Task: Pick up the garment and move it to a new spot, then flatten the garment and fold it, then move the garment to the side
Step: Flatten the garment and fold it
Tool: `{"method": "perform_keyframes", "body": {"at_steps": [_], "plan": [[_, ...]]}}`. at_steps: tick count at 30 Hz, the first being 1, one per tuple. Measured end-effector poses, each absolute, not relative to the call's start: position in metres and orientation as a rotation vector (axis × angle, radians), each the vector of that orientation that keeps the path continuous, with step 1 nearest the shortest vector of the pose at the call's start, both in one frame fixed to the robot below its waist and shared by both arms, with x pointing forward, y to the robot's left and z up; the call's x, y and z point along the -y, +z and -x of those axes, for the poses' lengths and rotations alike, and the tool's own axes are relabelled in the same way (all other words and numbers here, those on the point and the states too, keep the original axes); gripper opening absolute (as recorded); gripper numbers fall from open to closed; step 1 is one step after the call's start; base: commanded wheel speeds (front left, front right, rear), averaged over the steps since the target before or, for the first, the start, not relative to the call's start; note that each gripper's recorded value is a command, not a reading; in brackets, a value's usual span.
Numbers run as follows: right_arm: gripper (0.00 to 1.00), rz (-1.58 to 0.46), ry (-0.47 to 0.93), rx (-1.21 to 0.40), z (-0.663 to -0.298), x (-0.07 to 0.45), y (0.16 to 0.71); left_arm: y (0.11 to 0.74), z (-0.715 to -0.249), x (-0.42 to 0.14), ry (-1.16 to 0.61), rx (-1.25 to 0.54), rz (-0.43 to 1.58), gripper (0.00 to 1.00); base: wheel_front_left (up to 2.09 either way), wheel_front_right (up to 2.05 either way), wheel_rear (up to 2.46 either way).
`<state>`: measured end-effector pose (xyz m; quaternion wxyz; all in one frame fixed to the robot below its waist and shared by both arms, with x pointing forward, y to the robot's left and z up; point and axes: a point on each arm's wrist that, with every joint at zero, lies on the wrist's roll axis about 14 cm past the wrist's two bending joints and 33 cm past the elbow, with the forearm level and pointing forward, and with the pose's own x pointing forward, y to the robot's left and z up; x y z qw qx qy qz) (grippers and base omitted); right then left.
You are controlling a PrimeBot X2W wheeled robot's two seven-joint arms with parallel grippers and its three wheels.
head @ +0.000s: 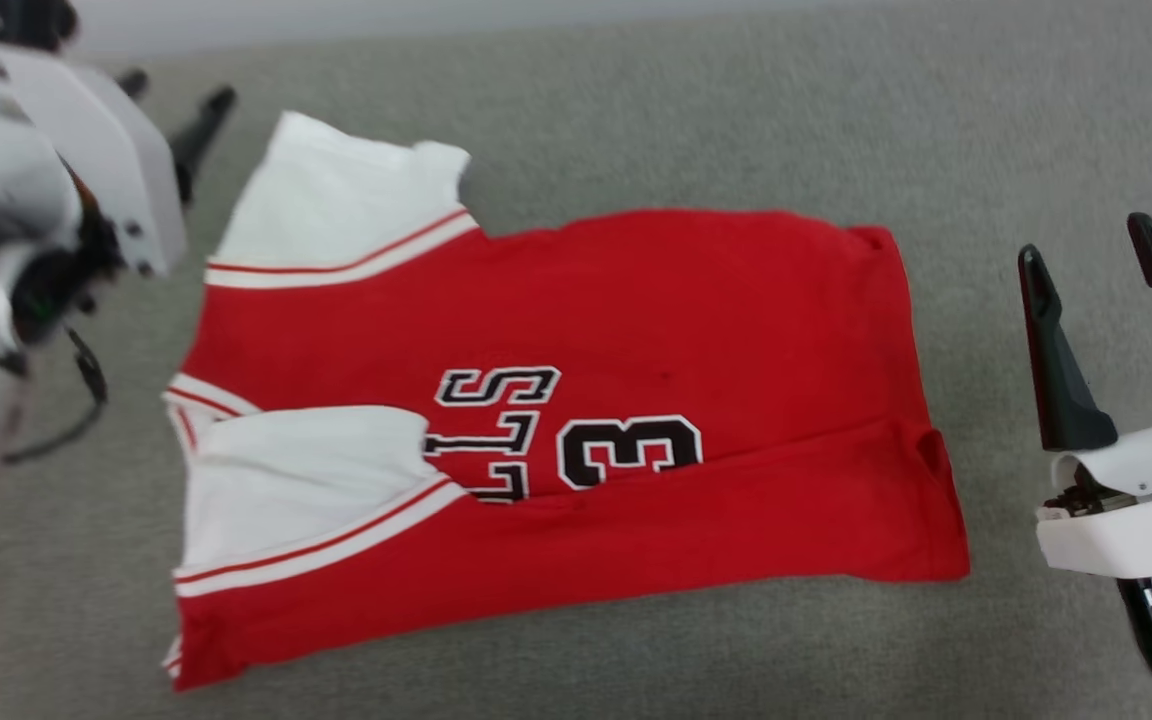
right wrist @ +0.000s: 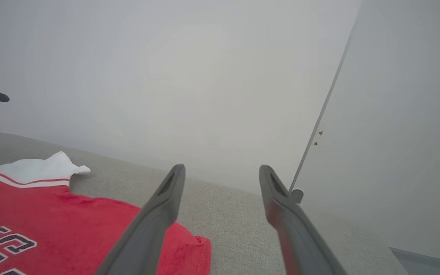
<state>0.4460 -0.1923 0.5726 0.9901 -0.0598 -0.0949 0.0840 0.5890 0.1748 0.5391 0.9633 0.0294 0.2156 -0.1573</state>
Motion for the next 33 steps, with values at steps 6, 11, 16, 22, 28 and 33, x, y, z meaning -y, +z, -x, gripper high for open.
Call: {"method": "perform_keyframes", "body": {"at_steps": [6, 11, 16, 22, 28, 33], "plan": [[1.00, 0.102, 0.149, 0.122, -0.455, 0.199, 0.543, 0.506, -0.622, -0.172, -0.327, -0.557, -0.077, 1.00, 0.00, 0.00, 0.00], [1.00, 0.096, 0.125, 0.078, -0.460, 0.206, 0.521, 0.468, -0.640, -0.166, -0.345, -0.676, -0.098, 1.00, 0.00, 0.00, 0.00], [1.00, 0.088, 0.101, 0.029, -0.463, 0.213, 0.499, 0.426, -0.647, -0.159, -0.352, -0.806, -0.113, 1.00, 0.00, 0.00, 0.00], [1.00, 0.093, 0.082, -0.005, -0.466, 0.220, 0.484, 0.394, -0.653, -0.158, -0.341, -0.903, -0.159, 1.00, 0.00, 0.00, 0.00], [1.00, 0.095, 0.073, -0.028, -0.468, 0.224, 0.475, 0.377, -0.657, -0.157, -0.308, -0.992, -0.151, 0.12, 0.00, 0.00, 0.00], [1.00, 0.086, 0.070, -0.033, -0.470, 0.224, 0.474, 0.375, -0.654, -0.153, -0.300, -1.029, -0.133, 0.00, 0.00, 0.00, 0.00]]}}
